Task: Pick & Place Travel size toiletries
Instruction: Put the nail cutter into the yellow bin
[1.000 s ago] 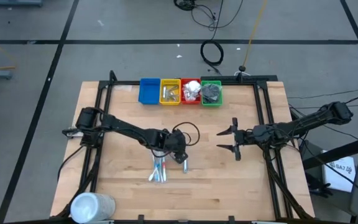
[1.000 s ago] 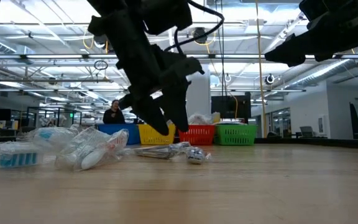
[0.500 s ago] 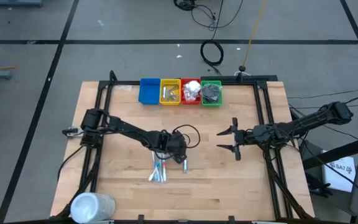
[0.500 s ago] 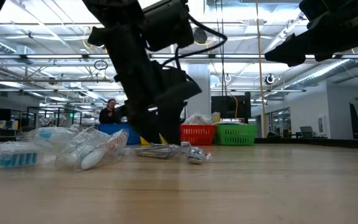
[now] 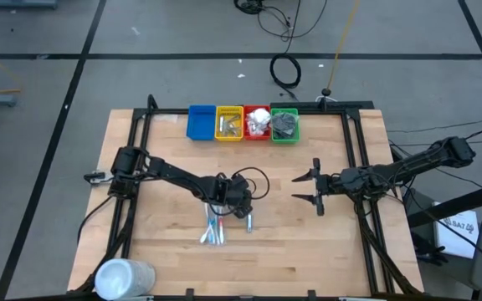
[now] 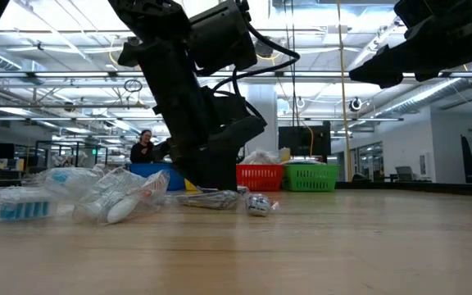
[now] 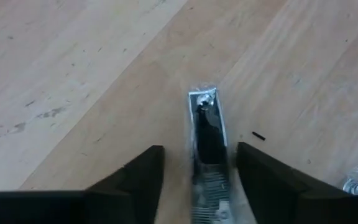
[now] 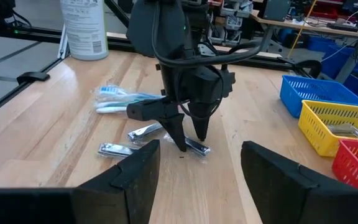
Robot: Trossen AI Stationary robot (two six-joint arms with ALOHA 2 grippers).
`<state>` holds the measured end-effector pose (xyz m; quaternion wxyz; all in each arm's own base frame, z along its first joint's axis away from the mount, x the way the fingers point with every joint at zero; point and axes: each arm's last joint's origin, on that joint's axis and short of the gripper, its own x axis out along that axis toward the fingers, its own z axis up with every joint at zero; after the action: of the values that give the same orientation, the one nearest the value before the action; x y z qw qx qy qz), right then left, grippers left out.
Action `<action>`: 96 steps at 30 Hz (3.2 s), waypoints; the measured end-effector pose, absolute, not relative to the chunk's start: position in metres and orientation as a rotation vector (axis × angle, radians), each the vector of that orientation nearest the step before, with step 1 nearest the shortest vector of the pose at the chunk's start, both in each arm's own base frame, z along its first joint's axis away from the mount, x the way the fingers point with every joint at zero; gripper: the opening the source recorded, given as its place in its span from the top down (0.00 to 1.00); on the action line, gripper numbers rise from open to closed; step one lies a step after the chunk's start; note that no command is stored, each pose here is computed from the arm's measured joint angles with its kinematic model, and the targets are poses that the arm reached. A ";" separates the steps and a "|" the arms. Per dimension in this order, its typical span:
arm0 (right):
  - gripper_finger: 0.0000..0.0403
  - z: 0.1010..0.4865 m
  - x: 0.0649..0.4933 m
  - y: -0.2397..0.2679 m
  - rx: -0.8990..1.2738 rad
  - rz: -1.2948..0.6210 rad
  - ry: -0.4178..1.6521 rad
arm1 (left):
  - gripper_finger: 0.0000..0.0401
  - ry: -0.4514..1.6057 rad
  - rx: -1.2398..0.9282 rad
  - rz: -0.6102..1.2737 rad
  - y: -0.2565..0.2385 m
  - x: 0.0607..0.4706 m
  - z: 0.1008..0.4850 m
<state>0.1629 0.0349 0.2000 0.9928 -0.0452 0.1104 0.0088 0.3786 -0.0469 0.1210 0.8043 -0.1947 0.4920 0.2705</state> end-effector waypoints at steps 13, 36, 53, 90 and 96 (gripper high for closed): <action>0.47 0.200 0.163 0.035 -0.076 0.016 0.225 | 0.93 1.065 -0.451 0.502 -0.045 0.381 0.124; 0.47 0.194 0.149 0.031 -0.043 0.015 0.233 | 0.93 0.700 -0.076 0.408 -0.062 0.340 0.245; 0.47 0.172 0.119 0.029 0.101 0.173 0.113 | 0.93 0.254 -0.074 0.313 -0.035 0.248 0.239; 0.55 0.168 0.097 0.002 0.005 -0.109 0.011 | 0.93 0.047 -0.342 0.652 0.059 0.210 0.210; 0.55 0.173 0.096 -0.004 -0.039 -0.289 -0.036 | 0.93 0.088 -0.376 0.729 0.078 0.217 0.211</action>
<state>0.0964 -0.0040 0.1732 0.9892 -0.0195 -0.0181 -0.1439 0.2170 0.0781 0.2113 0.9160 -0.1829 0.0430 0.3545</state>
